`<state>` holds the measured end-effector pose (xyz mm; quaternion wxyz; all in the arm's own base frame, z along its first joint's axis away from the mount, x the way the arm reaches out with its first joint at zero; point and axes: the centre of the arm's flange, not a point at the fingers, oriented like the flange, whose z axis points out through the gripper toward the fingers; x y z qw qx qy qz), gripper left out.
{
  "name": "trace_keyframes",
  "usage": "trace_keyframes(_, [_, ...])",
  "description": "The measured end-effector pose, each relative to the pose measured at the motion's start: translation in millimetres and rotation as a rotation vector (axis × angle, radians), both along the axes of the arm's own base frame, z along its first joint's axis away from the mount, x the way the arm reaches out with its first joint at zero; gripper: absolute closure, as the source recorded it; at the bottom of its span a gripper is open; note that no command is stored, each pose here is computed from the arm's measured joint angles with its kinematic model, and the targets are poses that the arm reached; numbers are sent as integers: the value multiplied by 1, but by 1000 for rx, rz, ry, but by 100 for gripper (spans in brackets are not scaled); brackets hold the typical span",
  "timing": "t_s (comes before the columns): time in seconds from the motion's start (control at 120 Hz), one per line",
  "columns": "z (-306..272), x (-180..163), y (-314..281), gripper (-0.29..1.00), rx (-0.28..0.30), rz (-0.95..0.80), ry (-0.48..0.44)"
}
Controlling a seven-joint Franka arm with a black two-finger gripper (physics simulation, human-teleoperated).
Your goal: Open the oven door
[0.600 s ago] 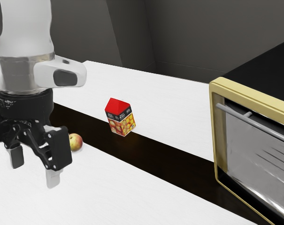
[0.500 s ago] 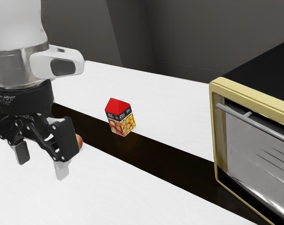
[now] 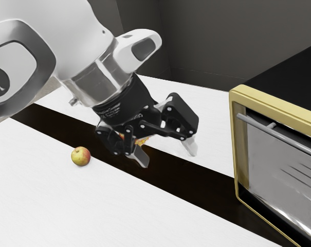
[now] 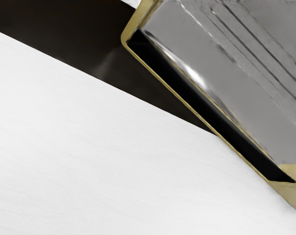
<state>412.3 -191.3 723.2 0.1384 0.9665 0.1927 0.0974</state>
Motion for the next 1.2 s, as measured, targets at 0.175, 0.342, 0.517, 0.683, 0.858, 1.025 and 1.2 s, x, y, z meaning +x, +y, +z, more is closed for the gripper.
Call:
trace_keyframes(0.175, [3, 17, -14, 0, -118, 32, -55])
trace_keyframes(0.342, [-4, 41, -45, 0, -124, 74, -95])
trace_keyframes(0.517, [-9, 54, -54, 0, -157, 161, -107])
trace_keyframes(0.683, [-30, 73, -59, 0, -167, 295, -88])
trace_keyframes(0.858, [-44, 91, -66, 0, -193, 425, -79])
trace_keyframes(1.025, [-50, 110, -75, 0, -228, 532, -76])
trace_keyframes(1.2, [-52, 115, -86, 0, -264, 604, -66])
